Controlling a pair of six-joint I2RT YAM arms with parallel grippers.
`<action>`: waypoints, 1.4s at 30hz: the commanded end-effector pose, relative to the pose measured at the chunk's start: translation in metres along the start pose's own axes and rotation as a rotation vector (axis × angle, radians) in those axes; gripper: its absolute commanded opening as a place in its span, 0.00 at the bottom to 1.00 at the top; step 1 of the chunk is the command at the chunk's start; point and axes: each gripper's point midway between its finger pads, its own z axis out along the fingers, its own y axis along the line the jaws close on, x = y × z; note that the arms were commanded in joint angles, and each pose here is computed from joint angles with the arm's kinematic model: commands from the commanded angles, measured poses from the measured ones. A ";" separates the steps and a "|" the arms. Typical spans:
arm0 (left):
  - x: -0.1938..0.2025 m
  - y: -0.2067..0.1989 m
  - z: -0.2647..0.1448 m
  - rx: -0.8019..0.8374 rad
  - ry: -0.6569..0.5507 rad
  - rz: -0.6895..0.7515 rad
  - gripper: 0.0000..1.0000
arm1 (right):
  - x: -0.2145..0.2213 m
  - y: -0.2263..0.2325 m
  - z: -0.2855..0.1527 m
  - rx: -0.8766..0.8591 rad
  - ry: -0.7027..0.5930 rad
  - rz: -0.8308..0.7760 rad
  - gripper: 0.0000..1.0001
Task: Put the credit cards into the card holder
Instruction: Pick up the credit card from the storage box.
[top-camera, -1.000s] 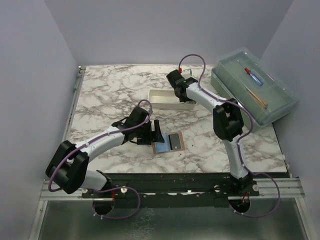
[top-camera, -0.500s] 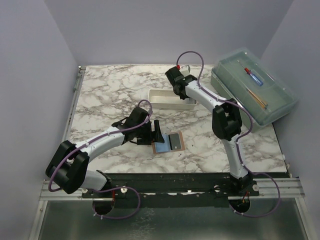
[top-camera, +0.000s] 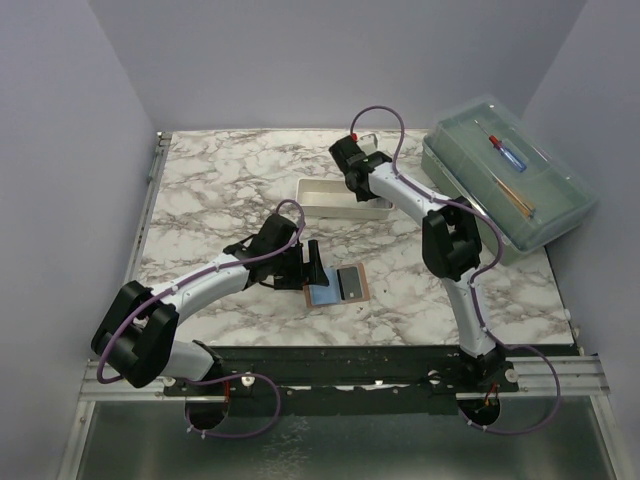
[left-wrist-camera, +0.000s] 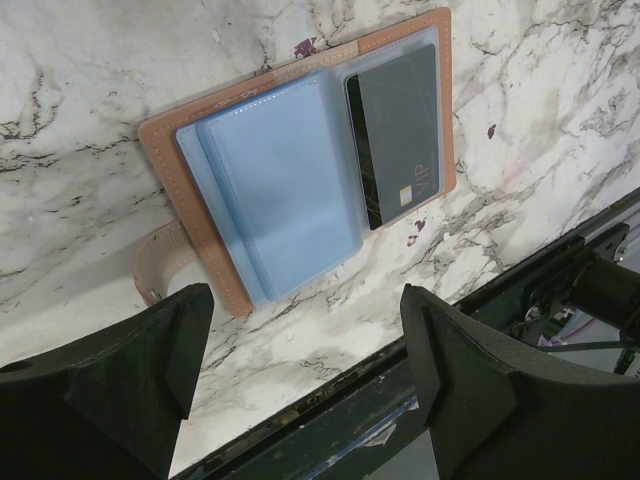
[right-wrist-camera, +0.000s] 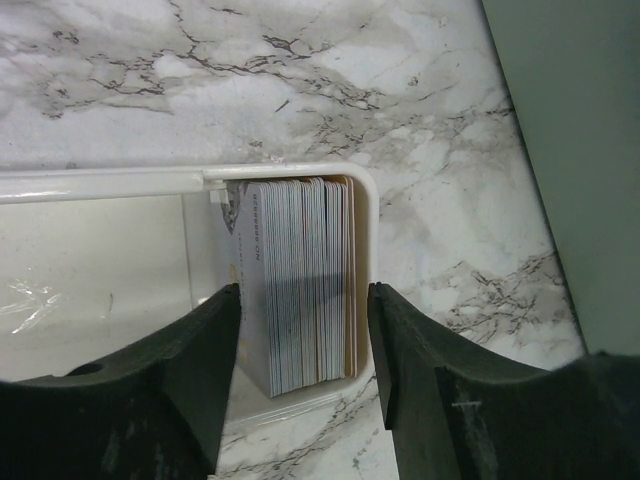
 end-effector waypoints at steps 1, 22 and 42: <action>-0.001 0.000 -0.001 0.012 -0.005 0.014 0.82 | 0.001 0.011 0.000 -0.011 0.001 -0.042 0.62; -0.003 -0.001 -0.002 0.020 -0.012 0.017 0.83 | 0.000 0.001 0.006 0.081 -0.003 -0.090 0.42; 0.000 0.002 0.000 0.012 -0.001 0.005 0.83 | -0.006 0.002 -0.004 0.036 -0.010 -0.054 0.09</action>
